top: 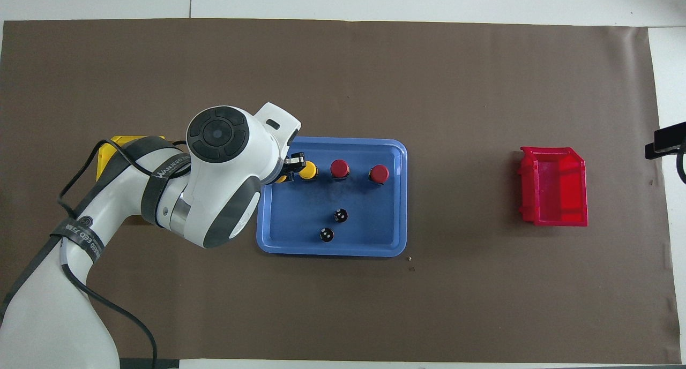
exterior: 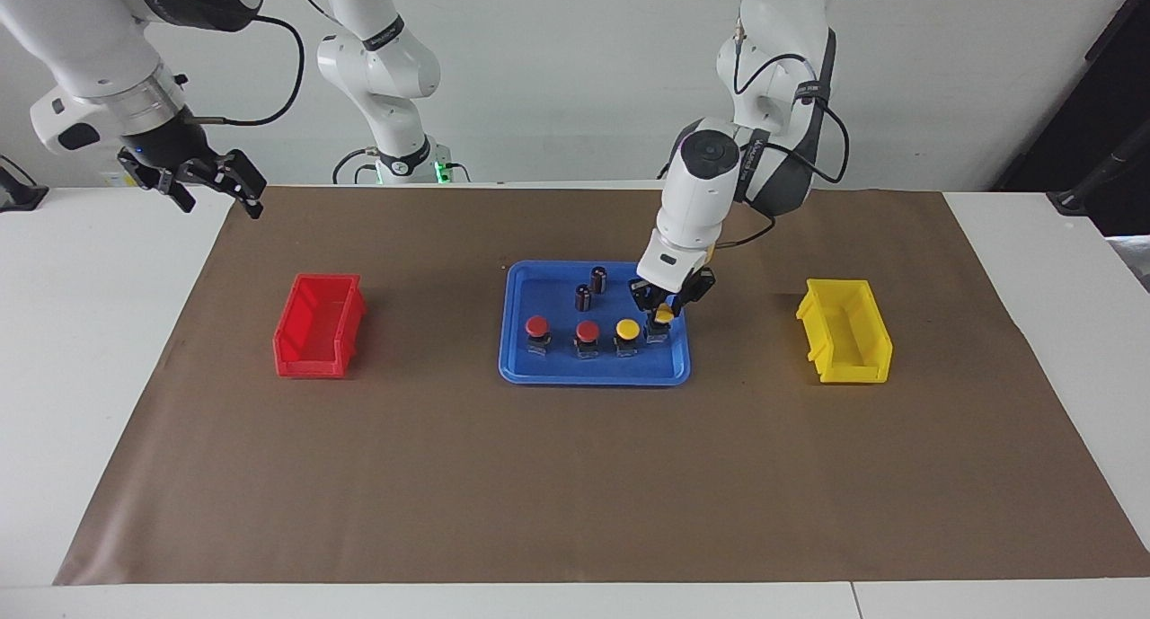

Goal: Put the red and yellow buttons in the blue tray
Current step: 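Place the yellow button in the tray with the left gripper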

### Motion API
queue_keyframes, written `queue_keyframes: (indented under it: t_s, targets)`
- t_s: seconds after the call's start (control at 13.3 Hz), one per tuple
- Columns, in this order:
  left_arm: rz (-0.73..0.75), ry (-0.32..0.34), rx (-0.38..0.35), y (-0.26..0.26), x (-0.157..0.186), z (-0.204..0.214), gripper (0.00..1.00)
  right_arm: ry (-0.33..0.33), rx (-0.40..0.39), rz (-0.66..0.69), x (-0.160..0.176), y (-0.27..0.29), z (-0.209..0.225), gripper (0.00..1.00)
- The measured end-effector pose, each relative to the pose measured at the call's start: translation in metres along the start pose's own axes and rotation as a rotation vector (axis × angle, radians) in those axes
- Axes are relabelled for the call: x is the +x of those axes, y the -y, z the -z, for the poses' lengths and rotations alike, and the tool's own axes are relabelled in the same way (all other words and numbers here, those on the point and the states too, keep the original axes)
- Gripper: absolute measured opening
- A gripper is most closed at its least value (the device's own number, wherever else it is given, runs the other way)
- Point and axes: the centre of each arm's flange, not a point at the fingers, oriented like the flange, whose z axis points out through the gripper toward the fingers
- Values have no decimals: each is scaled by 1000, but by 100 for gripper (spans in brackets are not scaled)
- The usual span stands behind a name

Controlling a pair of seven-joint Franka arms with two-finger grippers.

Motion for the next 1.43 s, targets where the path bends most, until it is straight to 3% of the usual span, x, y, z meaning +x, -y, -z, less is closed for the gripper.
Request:
queue_keyframes:
  t_s: [0.6,0.68,0.75,0.9,1.2,1.43]
  targets:
    - [12,-4,2,10,-1,-25,41,-5,0,3,1,2,0,100]
    - [14,-5,1,11,0,-25,47,-5,0,3,1,2,0,100]
    - [14,-7,0,11,0,-24,47,-5,0,3,1,2,1,100]
    - [17,-10,-2,11,2,-22,62,-6,0,3,0,2,1,100]
    - [32,-8,1,17,9,-8,65,-6,0,4,0,2,1,100]
    - [0,30,32,50,28,45,99,-6,0,4,0,2,1,100]
